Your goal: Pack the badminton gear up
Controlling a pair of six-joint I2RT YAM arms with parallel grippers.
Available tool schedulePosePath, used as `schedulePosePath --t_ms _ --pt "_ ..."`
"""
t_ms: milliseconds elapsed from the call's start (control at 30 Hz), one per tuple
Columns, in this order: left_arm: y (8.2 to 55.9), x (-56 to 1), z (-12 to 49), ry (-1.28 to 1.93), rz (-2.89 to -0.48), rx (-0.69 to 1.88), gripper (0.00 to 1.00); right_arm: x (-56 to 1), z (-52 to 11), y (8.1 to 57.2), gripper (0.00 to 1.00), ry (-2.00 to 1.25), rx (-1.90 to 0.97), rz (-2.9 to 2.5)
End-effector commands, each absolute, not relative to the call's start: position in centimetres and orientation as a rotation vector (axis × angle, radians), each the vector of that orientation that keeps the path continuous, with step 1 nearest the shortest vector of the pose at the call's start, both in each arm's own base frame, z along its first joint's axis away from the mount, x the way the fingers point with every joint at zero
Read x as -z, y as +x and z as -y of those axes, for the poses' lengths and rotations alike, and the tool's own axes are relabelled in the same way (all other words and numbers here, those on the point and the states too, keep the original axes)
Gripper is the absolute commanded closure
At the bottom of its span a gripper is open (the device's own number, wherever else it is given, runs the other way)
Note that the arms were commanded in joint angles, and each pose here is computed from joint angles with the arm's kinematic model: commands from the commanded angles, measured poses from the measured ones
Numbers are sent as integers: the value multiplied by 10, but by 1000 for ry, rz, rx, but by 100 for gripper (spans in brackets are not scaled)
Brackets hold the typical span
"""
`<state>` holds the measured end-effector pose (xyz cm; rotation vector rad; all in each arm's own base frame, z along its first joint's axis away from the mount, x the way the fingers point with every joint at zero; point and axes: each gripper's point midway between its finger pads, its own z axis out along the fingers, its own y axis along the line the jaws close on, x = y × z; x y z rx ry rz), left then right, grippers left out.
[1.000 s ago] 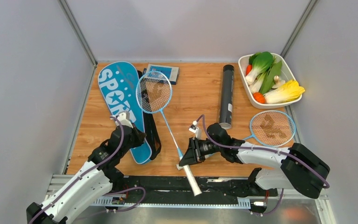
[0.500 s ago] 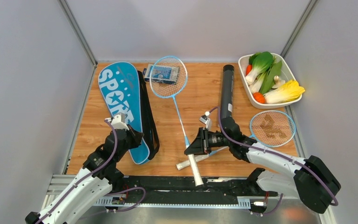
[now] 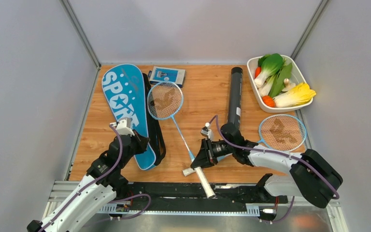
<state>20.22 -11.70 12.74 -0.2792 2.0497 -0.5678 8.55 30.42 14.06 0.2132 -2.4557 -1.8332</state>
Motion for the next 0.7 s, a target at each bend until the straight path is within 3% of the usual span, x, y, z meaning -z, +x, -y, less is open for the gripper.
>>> schedulePosePath --t_ms 0,300,667 --pt "208 -151 127 -201 -1970 625 100 -160 -312 73 100 399 1909 2321" --pt "198 -150 146 -110 -1994 736 100 -166 -343 51 100 683 1899 2185" --pt "182 -167 164 -26 -1958 891 100 -150 -389 91 100 708 1930 2234"
